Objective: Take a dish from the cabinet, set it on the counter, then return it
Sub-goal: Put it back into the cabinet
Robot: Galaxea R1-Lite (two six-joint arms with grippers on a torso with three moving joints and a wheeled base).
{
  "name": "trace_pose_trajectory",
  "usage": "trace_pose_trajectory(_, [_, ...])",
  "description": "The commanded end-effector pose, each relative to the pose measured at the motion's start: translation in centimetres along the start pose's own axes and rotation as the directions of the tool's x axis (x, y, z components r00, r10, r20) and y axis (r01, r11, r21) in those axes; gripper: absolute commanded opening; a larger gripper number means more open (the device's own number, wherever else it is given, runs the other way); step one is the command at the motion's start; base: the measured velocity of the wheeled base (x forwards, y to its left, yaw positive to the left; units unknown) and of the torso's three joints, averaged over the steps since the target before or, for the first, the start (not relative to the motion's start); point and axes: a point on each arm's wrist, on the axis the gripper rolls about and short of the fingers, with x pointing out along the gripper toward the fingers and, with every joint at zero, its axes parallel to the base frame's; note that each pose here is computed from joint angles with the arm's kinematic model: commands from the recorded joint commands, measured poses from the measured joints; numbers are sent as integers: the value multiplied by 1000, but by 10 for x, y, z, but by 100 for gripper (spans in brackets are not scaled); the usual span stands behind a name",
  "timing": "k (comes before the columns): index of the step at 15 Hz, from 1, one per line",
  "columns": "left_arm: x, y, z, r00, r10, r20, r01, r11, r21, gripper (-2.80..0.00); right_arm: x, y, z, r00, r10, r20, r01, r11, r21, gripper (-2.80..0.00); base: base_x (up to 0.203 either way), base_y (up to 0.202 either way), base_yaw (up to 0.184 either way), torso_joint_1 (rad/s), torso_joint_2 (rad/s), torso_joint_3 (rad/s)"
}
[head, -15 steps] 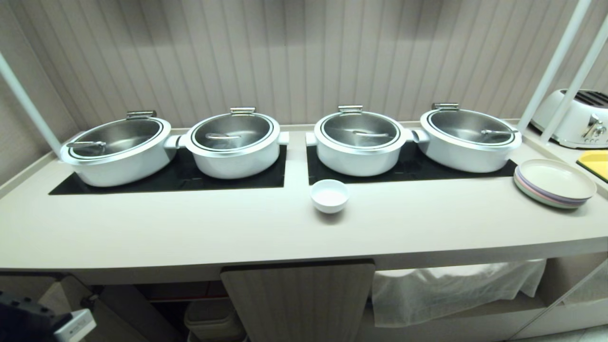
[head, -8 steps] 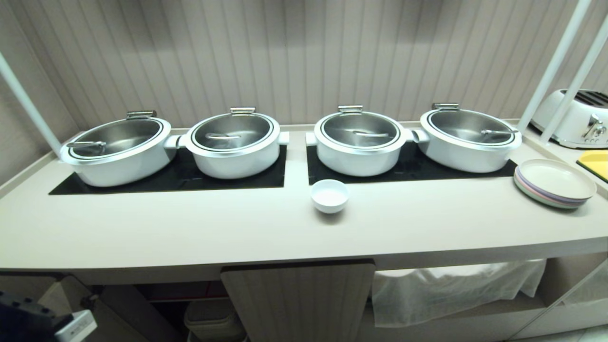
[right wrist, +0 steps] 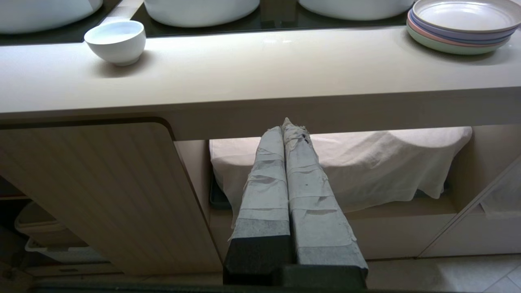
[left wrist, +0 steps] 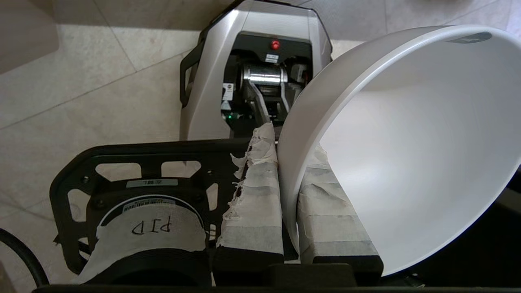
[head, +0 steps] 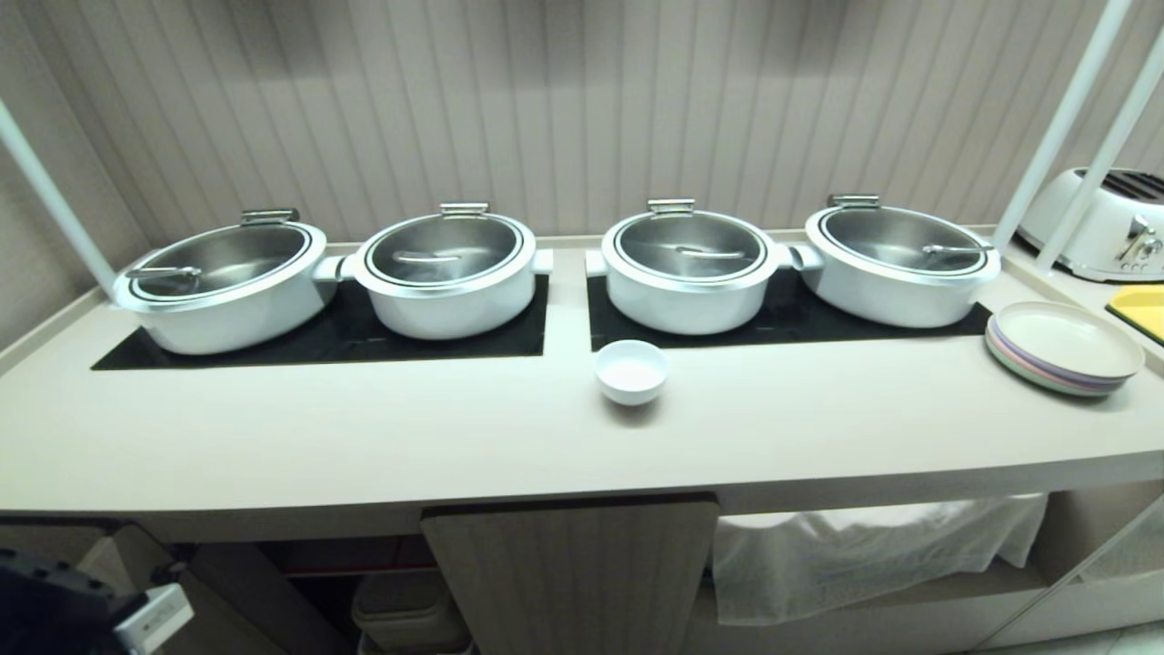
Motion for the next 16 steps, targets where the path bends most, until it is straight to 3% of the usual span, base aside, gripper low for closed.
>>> trace_pose_trajectory(1, [3,-1,3,1000,8,-17,-8,1000,-4,-280,0,0,0,1000,0,0,0,1000,0,-280,0,0,0,-63,141,66])
trace_pose_trajectory(16, [9,-4,10,1000,6,-14,-7,1000,-3,-280,0,0,0,1000,0,-2,0,1000,3,-280,0,0,0,-66,144,73])
